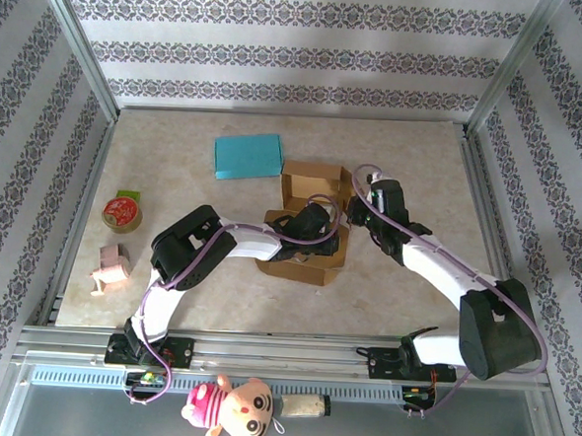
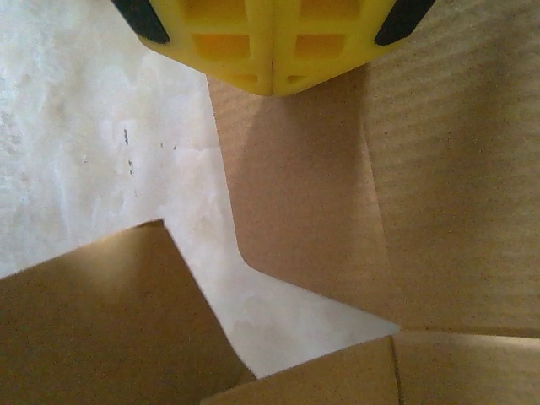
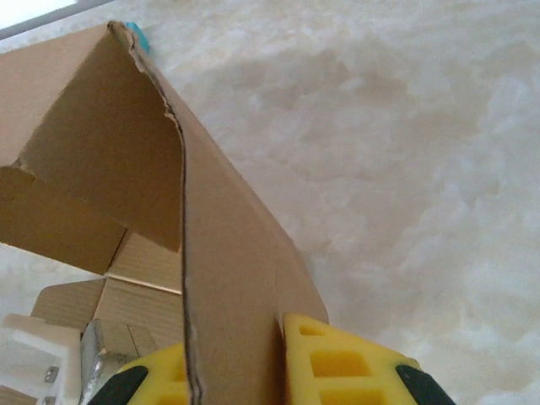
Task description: Fold the paper box
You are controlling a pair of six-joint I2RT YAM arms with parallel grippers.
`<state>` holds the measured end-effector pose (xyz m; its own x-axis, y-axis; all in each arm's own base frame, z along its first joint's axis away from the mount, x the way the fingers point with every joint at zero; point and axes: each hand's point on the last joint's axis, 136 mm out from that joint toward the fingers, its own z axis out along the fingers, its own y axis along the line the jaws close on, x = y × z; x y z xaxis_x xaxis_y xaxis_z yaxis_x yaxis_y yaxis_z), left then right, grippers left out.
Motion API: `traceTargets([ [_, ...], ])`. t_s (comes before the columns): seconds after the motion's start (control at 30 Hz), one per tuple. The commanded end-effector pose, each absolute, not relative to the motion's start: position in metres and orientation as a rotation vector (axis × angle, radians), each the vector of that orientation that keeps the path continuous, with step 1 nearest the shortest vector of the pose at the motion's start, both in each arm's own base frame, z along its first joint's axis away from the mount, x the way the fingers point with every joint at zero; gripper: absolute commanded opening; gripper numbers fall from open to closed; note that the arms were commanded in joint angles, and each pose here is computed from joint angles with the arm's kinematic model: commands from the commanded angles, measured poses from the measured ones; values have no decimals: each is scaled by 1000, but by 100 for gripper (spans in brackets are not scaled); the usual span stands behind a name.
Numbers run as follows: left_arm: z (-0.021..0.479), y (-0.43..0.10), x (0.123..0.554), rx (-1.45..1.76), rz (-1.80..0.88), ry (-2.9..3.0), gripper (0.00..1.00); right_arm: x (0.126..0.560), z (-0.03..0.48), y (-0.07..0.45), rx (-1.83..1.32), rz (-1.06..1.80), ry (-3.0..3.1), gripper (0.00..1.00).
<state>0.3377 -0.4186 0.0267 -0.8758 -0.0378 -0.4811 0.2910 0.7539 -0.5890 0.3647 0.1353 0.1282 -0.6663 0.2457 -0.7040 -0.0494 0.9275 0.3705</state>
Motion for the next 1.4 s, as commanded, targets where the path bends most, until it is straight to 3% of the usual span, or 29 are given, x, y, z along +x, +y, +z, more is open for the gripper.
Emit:
traceTargets([
  [0.0, -6, -405, 338, 146, -878, 2549, 0, 350, 118, 143, 300, 552, 2296, 14],
  [0.37, 29, -408, 348, 99, -966, 2437, 0, 333, 63, 127, 383, 347, 2320, 13],
  [0.57, 50, -392, 347, 49, -959, 2376, 14, 332, 64, 124, 353, 318, 2316, 12],
  [1.0, 80, -368, 340, 41, -936, 2330, 18, 339, 69, 133, 325, 349, 2314, 4],
  [1.13, 64, -355, 332, 89, -838, 2386, 17, 342, 80, 138, 307, 375, 2296, 3],
  [1.37, 34, -391, 320, 172, -1031, 2475, 10, 346, 95, 144, 270, 391, 2302, 3],
])
